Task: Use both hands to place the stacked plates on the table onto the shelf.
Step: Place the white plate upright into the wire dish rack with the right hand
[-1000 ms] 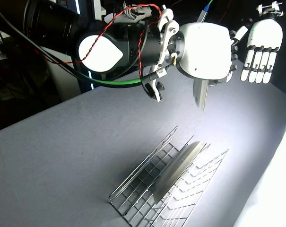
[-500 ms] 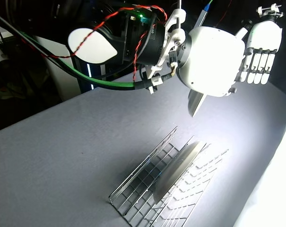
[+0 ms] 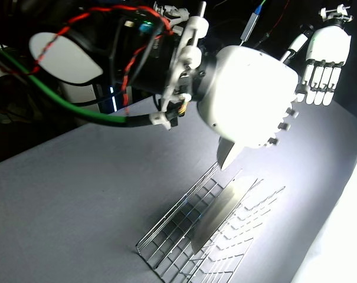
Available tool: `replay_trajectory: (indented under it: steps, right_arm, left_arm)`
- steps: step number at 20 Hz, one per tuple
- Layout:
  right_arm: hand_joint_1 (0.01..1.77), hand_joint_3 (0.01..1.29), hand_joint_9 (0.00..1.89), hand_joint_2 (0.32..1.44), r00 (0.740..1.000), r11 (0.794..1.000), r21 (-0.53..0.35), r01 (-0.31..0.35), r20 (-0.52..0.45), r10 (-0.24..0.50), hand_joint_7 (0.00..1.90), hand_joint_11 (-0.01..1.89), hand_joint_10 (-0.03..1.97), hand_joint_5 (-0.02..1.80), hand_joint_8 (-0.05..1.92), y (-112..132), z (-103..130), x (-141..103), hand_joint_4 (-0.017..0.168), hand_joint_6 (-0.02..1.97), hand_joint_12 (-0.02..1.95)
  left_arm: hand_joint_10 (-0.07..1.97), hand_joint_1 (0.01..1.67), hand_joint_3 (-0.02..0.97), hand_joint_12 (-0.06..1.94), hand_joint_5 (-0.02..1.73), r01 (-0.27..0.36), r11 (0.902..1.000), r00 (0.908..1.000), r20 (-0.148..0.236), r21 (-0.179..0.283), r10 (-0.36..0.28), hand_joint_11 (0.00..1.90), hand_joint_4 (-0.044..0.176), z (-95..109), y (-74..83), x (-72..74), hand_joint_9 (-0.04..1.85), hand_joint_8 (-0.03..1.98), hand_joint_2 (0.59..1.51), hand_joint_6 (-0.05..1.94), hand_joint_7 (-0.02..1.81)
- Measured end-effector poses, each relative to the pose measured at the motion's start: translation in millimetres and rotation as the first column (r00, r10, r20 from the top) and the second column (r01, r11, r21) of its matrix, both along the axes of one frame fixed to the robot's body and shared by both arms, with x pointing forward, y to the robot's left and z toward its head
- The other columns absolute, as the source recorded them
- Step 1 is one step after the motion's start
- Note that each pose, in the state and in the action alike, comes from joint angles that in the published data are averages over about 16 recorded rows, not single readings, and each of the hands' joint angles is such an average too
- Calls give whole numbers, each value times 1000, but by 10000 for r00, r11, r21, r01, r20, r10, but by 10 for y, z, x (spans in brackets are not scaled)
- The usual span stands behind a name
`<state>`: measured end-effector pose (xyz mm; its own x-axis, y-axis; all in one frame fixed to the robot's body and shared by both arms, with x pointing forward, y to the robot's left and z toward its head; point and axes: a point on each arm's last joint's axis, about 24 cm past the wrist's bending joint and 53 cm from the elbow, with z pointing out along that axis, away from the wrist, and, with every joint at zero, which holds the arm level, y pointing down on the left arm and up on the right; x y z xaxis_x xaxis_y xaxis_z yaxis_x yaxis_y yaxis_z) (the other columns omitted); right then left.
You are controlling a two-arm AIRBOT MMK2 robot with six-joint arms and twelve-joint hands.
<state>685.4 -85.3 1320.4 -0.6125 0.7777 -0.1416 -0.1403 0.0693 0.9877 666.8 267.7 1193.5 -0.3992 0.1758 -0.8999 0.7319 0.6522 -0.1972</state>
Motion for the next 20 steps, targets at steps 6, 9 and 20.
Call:
replay_trajectory:
  steps: [6,9,20]
  right_arm:
    - [1416,15,1015,972,9988,9986,-304,433,-205,-439,1103,908,997,1004,703,-239,-156,36,-4,902,1147]
    - [1417,15,1010,976,9978,9972,-459,594,-271,-606,1090,902,988,998,723,-328,-244,45,-4,926,1141]
    - [1416,15,998,989,9937,9902,-870,1095,-130,-1111,1060,898,972,992,755,-598,-464,69,-4,938,1161]
  left_arm:
    - [8,13,19,7,16,-43,10000,10000,-49,-10,43,13,8,-2,10,7,18,16,1168,11,18]
    - [8,13,20,7,16,-63,10000,10000,-49,-14,63,13,8,2,16,15,18,16,1168,10,19]
    - [8,13,20,7,21,-43,10000,10000,-28,-7,43,12,7,6,5,32,19,14,1169,11,20]
